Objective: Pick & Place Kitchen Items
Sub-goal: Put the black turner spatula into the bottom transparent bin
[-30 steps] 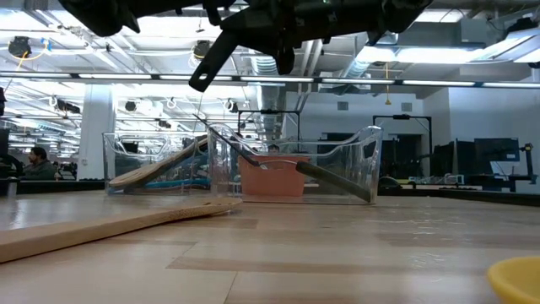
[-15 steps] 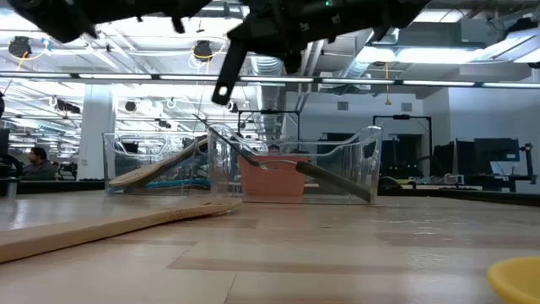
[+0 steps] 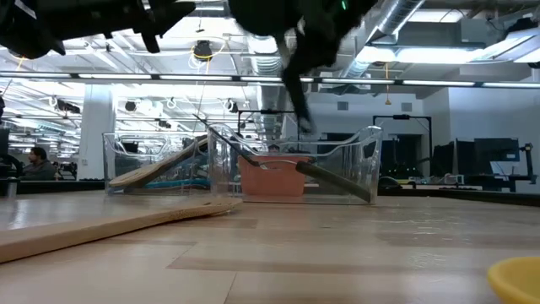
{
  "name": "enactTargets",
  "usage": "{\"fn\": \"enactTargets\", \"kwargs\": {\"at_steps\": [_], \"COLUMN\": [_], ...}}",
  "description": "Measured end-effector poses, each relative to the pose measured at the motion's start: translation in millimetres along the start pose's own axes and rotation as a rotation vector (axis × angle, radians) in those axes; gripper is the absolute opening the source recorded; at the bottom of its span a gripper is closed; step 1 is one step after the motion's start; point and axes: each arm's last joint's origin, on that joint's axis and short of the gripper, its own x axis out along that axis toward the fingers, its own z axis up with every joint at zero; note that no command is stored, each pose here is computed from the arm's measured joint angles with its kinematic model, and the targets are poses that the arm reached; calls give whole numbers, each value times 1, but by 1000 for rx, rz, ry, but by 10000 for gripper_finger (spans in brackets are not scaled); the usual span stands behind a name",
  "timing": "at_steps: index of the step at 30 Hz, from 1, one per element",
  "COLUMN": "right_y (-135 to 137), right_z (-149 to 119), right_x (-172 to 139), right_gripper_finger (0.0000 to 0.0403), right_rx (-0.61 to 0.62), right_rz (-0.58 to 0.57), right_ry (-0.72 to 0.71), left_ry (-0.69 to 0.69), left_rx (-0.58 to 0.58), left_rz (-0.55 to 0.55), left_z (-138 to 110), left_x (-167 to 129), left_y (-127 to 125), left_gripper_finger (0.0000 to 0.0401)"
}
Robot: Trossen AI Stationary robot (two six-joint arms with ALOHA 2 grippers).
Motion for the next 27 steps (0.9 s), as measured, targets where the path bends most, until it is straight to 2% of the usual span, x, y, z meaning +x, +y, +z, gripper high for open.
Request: {"fn": "enactTargets", "kwargs": {"at_steps": [2,6,13,16,24,27], "right_y": [-5,-17,-31,-30,-23,-22], "right_z": [-11,-23,-36,-42,-59,-53], "right_x": [8,20,41,57,86,91], "right_gripper_finger": [70,70,70,70,70,70], "right_rx": [-19,-36,-27,-55,-123,-123], "right_rz": [-14,-15,91,118,160,196], "right_ry": [115,233,355,393,626,619], "left_ry": [6,9,6,11,12,12], "left_rx": [-30,-43,-44,-42,-41,-41], "left_rz": [-3,-19,-37,-37,-37,-37], "left_z": [-1,-1,-1,-1,-2,-2], "left_x": [0,0,-1,-1,-1,-1], "left_y": [0,-3,-6,-6,-6,-6], "left_gripper_finger": [140,135,133,133,133,133]}}
